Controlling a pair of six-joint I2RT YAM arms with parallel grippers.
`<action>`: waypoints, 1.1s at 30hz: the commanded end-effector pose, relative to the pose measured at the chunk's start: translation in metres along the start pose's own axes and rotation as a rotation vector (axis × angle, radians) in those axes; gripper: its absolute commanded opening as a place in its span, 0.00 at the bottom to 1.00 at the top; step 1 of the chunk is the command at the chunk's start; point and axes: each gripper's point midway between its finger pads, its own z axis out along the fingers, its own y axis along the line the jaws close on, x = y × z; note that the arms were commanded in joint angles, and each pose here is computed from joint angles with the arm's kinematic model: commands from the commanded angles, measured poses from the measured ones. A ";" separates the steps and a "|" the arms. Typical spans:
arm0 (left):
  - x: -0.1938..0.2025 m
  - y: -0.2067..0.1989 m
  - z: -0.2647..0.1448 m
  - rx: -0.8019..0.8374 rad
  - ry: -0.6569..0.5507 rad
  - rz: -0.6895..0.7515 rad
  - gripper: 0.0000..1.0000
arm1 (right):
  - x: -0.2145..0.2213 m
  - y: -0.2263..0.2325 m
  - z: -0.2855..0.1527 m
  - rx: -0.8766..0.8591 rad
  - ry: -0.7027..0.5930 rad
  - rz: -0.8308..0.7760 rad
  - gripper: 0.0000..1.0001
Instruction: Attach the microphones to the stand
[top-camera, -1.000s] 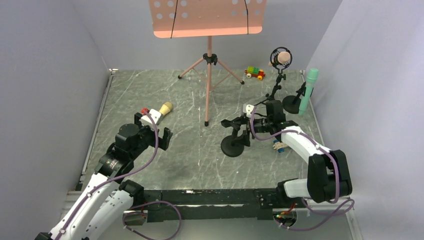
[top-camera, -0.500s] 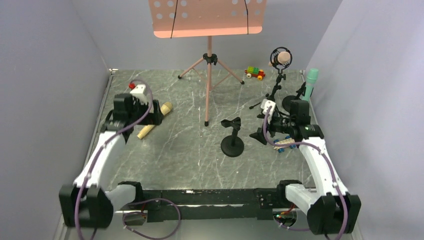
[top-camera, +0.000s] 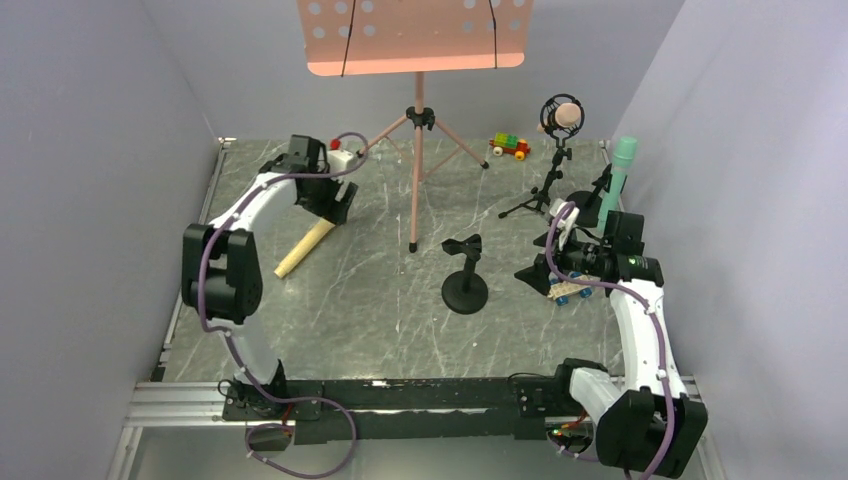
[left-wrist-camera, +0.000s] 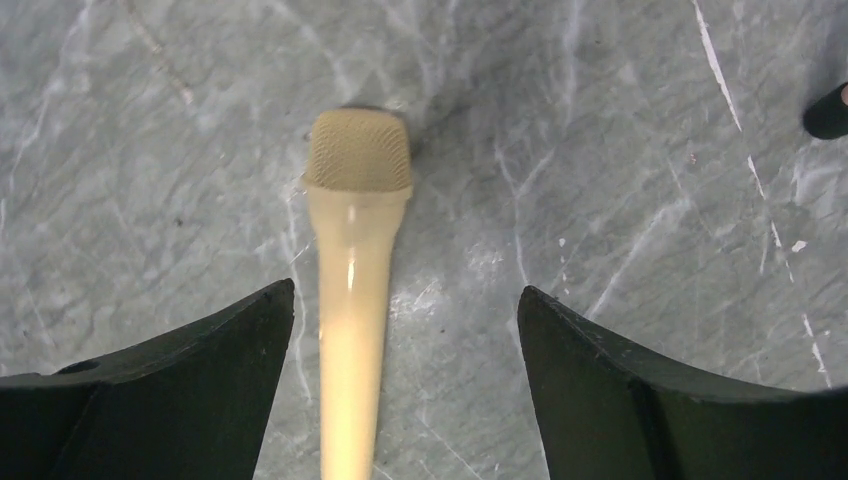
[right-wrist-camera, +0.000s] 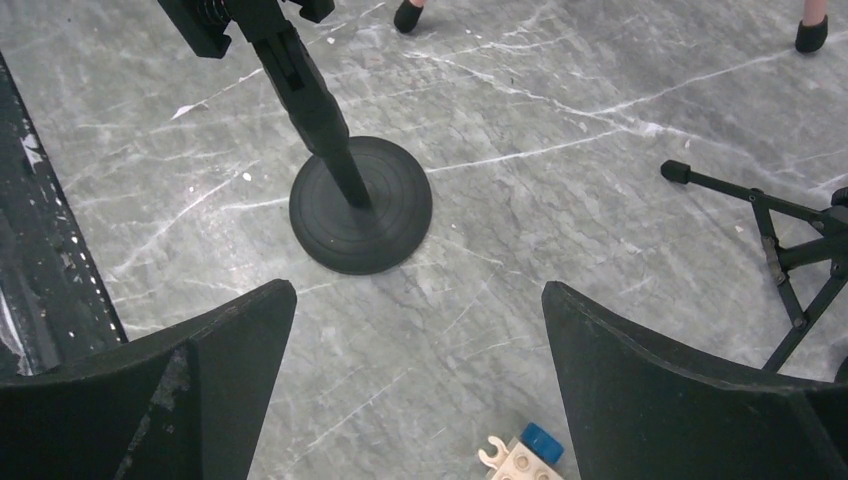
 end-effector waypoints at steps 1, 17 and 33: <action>-0.004 0.004 0.001 -0.046 0.092 0.192 0.86 | -0.014 0.007 -0.007 -0.026 -0.060 -0.019 1.00; 0.026 0.005 0.048 0.022 0.223 0.186 0.74 | -0.015 0.004 -0.012 -0.005 -0.074 -0.020 1.00; 0.033 0.023 0.077 -0.034 0.296 0.151 0.62 | -0.018 0.005 -0.018 -0.017 -0.103 0.003 1.00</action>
